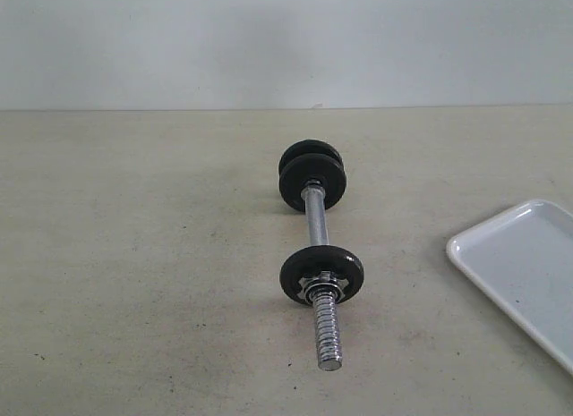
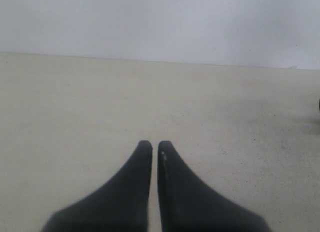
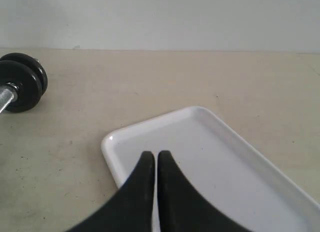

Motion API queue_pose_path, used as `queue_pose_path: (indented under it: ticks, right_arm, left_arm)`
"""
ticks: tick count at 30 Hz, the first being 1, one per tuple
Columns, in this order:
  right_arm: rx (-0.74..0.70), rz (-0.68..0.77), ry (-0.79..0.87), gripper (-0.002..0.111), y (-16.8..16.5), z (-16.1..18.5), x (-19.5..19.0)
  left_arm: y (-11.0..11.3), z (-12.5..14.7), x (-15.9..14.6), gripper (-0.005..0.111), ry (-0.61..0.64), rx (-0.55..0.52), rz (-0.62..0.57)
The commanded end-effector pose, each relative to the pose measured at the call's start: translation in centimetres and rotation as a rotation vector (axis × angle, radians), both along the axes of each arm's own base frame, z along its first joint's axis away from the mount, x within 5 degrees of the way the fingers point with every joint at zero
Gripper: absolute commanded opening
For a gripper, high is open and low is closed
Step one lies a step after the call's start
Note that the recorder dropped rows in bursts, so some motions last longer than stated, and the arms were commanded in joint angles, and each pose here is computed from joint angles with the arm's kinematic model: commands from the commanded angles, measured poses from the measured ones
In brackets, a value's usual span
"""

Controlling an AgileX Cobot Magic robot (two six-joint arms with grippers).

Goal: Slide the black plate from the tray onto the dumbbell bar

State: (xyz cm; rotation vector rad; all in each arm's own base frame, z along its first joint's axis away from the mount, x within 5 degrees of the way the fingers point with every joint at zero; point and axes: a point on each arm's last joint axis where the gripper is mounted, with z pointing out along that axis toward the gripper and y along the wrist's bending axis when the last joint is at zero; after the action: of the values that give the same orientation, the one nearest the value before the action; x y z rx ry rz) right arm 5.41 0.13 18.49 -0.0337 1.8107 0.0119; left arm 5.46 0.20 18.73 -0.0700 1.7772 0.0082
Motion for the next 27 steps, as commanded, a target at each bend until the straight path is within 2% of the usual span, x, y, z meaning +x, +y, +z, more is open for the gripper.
queue_pose_path:
  ticks: [1, 27]
  right_arm:
    - [0.002, 0.001, -0.006, 0.000, 0.01, -0.08, -0.01]
    - [0.002, 0.001, -0.006, 0.000, 0.01, -0.08, -0.01]
  left_arm:
    - [-0.02, -0.13, -0.02, 0.004, 0.006, -0.005, -0.001]
    - [0.02, -0.11, -0.02, 0.004, 0.003, -0.004, 0.007]
